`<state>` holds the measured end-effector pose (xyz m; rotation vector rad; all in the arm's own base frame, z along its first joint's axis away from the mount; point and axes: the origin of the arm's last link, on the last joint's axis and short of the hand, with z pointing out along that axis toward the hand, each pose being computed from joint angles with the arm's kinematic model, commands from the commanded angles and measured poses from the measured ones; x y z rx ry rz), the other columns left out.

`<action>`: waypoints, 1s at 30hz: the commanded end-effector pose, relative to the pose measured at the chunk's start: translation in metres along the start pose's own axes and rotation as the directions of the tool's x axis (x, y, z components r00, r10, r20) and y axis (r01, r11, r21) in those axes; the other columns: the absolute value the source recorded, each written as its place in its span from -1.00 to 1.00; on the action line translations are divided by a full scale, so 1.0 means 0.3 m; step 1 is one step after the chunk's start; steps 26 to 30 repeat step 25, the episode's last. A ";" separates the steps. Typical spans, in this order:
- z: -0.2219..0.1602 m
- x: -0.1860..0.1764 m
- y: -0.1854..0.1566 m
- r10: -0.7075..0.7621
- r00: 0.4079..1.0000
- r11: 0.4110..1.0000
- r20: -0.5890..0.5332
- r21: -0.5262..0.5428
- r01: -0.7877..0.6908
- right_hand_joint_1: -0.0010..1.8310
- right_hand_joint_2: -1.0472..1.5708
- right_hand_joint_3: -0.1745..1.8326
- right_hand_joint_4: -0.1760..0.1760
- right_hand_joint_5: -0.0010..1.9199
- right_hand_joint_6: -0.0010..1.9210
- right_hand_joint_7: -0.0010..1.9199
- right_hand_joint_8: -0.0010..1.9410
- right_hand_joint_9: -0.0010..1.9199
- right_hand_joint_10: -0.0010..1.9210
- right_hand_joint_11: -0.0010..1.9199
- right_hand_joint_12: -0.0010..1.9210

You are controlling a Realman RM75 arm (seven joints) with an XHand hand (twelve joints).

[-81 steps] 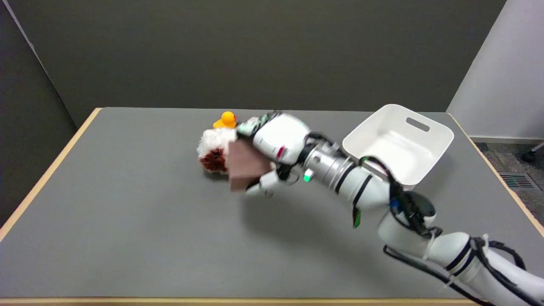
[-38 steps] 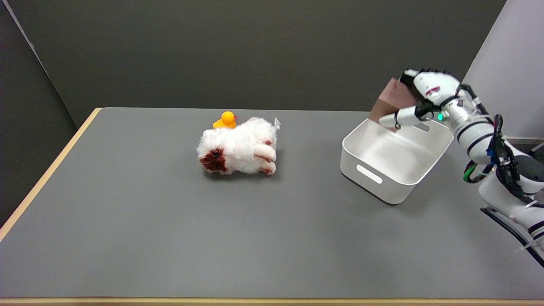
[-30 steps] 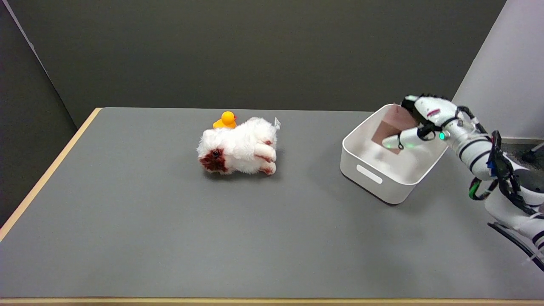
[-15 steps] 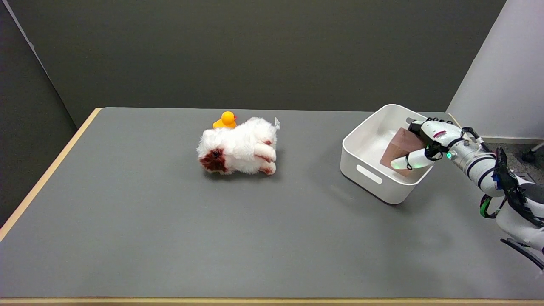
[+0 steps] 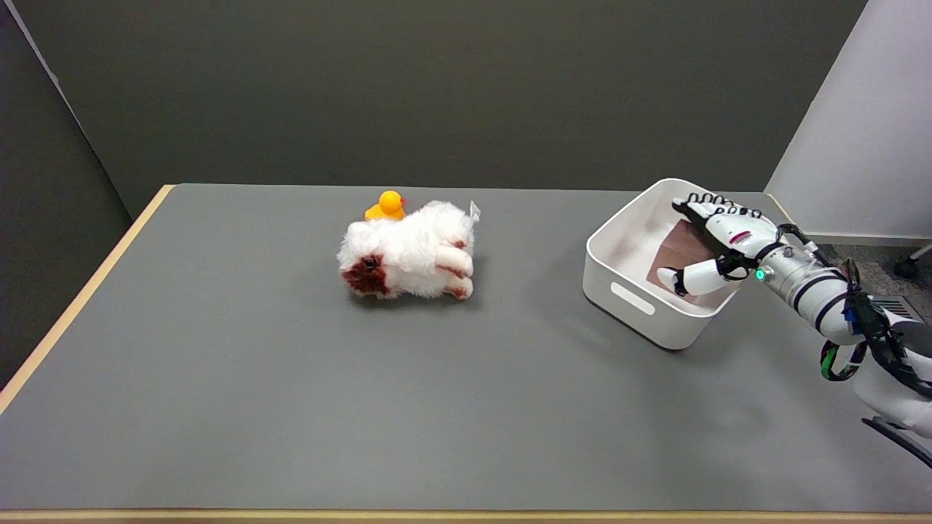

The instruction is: Place wooden cube into white box.

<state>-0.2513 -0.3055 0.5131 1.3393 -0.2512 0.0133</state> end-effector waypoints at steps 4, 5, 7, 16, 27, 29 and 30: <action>-0.077 0.219 -0.132 -0.020 0.980 0.996 -0.198 0.084 0.038 -0.38 0.21 -0.14 -0.13 -1.00 -1.00 -1.00 -1.00 -1.00 -1.00 -1.00 -0.55; -0.085 0.254 -0.137 -0.018 0.973 0.997 -0.232 0.075 0.036 -0.37 0.21 -0.14 -0.13 -1.00 -1.00 -1.00 -1.00 -1.00 -1.00 -1.00 -0.60; -0.102 0.321 -0.145 -0.011 0.954 0.999 -0.301 0.045 0.025 -0.35 0.23 -0.20 -0.12 -1.00 -1.00 -1.00 -1.00 -1.00 -1.00 -1.00 -0.93; -0.114 0.491 -0.232 0.262 0.848 0.965 -0.461 0.147 -0.218 -0.38 0.37 0.01 -0.03 -1.00 -0.99 -1.00 -0.98 -1.00 -0.87 -1.00 -0.56; -0.047 0.346 -0.374 0.715 0.683 0.683 -0.148 0.356 -0.637 -0.19 0.54 -0.16 0.32 -0.45 0.39 -0.33 -0.16 -0.46 0.06 -0.68 0.49; -0.047 0.346 -0.374 0.715 0.683 0.683 -0.148 0.356 -0.637 -0.19 0.54 -0.16 0.32 -0.45 0.39 -0.33 -0.16 -0.46 0.06 -0.68 0.49; -0.047 0.346 -0.374 0.715 0.683 0.683 -0.148 0.356 -0.637 -0.19 0.54 -0.16 0.32 -0.45 0.39 -0.33 -0.16 -0.46 0.06 -0.68 0.49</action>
